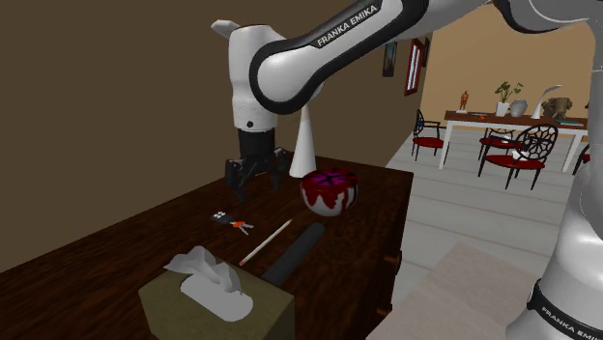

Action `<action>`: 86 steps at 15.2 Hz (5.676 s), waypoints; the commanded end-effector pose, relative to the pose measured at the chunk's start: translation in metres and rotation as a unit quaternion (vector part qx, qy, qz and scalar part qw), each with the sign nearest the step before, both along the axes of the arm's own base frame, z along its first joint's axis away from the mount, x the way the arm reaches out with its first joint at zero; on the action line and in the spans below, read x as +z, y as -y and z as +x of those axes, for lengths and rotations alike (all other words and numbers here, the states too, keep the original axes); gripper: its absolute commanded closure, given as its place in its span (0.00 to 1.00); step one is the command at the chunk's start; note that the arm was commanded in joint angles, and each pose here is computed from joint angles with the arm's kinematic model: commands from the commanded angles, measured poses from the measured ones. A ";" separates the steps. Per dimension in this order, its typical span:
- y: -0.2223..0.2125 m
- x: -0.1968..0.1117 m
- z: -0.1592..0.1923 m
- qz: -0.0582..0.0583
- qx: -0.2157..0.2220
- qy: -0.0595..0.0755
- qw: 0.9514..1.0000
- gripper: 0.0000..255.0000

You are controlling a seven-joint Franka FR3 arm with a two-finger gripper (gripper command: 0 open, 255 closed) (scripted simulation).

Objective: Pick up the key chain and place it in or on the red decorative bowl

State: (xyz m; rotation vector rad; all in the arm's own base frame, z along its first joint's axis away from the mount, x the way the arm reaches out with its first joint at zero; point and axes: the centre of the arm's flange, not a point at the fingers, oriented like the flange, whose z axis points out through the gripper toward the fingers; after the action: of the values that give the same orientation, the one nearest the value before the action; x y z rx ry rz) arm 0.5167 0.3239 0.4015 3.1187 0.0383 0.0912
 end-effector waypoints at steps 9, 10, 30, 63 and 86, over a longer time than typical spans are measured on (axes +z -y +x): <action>-0.049 -0.053 0.031 -0.004 0.009 0.008 1.000 0.00; -0.049 -0.058 0.031 -0.004 0.009 0.008 1.000 0.00; -0.049 -0.061 0.032 -0.004 0.009 0.008 1.000 1.00; -0.037 0.107 0.026 -0.004 0.009 0.008 1.000 1.00; 0.184 0.095 -0.075 -0.004 0.009 0.008 1.000 1.00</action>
State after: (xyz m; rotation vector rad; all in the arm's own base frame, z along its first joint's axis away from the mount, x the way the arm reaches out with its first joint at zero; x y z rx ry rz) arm 0.4431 0.1404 0.5021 3.1091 0.0672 0.1148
